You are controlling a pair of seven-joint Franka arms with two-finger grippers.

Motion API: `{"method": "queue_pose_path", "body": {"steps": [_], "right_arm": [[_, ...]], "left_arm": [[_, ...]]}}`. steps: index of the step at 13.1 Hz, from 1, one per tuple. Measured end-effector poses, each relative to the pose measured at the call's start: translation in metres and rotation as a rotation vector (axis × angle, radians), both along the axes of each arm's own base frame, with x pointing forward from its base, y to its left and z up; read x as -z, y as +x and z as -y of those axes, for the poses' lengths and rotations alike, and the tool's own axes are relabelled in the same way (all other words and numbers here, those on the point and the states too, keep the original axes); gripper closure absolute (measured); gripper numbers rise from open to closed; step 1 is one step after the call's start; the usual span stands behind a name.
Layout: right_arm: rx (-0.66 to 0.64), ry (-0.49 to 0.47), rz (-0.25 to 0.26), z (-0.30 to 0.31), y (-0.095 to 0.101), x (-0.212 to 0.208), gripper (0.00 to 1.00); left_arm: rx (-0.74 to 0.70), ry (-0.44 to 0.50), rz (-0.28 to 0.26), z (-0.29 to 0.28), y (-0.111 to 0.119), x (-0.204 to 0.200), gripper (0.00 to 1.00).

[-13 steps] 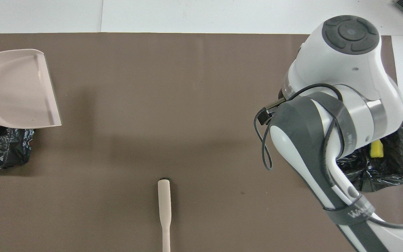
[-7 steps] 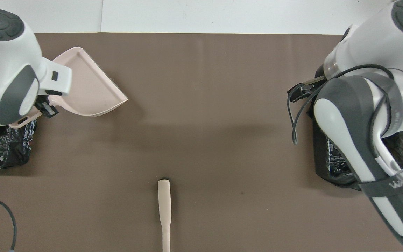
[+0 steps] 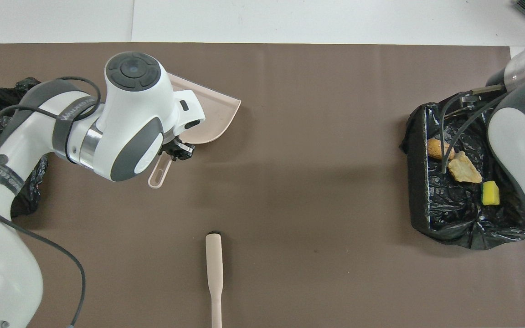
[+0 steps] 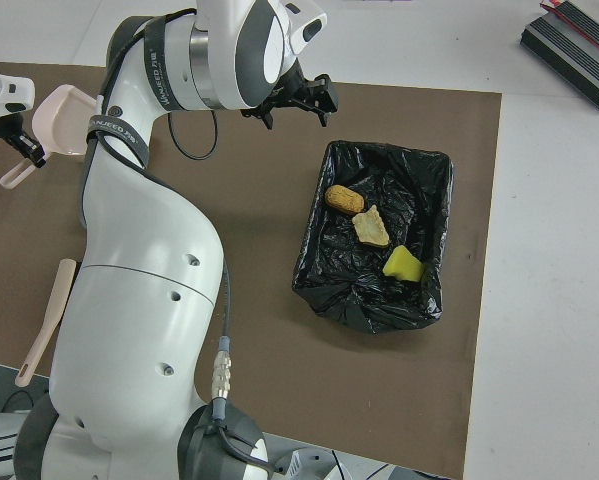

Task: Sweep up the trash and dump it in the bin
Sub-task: 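Bring the dustpan back with the left gripper and set it on the table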

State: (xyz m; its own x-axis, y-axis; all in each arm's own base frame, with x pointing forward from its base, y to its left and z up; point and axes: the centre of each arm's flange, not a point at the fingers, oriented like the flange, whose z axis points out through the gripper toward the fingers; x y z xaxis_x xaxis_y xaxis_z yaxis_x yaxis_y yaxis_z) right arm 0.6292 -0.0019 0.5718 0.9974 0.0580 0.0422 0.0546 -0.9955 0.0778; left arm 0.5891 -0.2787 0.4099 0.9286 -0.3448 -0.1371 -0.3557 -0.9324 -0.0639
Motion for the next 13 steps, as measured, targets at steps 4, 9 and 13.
{"method": "queue_pose_path", "body": {"steps": [4,9,13], "right_arm": [[0.157,0.0,-0.076,-0.01,-0.031,-0.016,0.0],[0.19,0.058,-0.111,-0.014,-0.048,-0.008,0.0],[0.236,0.066,-0.089,-0.017,-0.057,-0.021,0.0]], "left_arm": [[-0.177,-0.038,-0.001,0.082,-0.03,0.047,0.67],[-0.218,-0.081,-0.035,0.118,-0.046,0.063,0.67],[-0.225,-0.099,-0.008,0.115,-0.04,0.045,0.34]]}}
